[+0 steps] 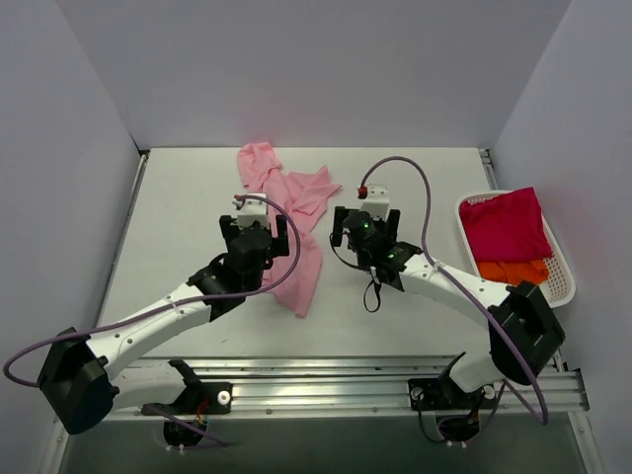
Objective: Fold and stack the t-shirts
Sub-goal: Flatten the tshirt out
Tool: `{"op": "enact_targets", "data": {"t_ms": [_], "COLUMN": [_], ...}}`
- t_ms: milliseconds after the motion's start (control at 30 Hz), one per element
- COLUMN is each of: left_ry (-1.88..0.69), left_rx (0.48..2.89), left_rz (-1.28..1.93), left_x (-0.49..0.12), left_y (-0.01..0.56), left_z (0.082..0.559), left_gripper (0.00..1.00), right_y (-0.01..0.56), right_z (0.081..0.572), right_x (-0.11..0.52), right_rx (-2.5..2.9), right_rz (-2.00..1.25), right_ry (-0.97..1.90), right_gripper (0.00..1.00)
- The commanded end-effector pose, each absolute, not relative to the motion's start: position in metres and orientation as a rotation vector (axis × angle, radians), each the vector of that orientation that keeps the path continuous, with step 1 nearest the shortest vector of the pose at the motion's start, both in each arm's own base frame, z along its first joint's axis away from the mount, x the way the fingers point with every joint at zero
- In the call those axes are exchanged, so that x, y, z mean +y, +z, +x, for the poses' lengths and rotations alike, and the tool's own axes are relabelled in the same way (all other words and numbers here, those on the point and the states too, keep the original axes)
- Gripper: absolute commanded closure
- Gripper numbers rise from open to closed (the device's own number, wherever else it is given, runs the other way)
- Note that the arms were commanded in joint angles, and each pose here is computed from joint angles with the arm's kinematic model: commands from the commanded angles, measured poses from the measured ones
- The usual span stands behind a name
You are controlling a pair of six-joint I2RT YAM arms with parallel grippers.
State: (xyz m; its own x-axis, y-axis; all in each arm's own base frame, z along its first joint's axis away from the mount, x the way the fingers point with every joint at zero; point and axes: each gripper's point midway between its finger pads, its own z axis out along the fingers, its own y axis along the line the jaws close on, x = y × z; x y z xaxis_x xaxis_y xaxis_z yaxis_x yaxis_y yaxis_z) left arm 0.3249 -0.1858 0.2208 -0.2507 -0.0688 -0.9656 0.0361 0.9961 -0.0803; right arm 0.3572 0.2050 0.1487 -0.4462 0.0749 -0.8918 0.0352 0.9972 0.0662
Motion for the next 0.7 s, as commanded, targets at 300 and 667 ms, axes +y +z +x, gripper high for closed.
{"op": "enact_targets", "data": {"t_ms": [300,667], "left_ry": [0.055,-0.156], "left_rx": [1.831,2.021], "left_rz": [-0.277,-0.369], "left_x": [-0.121,-0.134], "left_y": [0.232,0.179], "left_z": [0.336,0.31], "left_gripper": [0.06,0.06], "right_y": [0.201,0.198], "right_z": [0.351,0.354], "right_x": [0.125,0.112], "right_rx": [1.825,1.836], "right_rz": [0.379,0.426], "right_ry": [0.197,0.225], "right_gripper": [0.0,0.0]}}
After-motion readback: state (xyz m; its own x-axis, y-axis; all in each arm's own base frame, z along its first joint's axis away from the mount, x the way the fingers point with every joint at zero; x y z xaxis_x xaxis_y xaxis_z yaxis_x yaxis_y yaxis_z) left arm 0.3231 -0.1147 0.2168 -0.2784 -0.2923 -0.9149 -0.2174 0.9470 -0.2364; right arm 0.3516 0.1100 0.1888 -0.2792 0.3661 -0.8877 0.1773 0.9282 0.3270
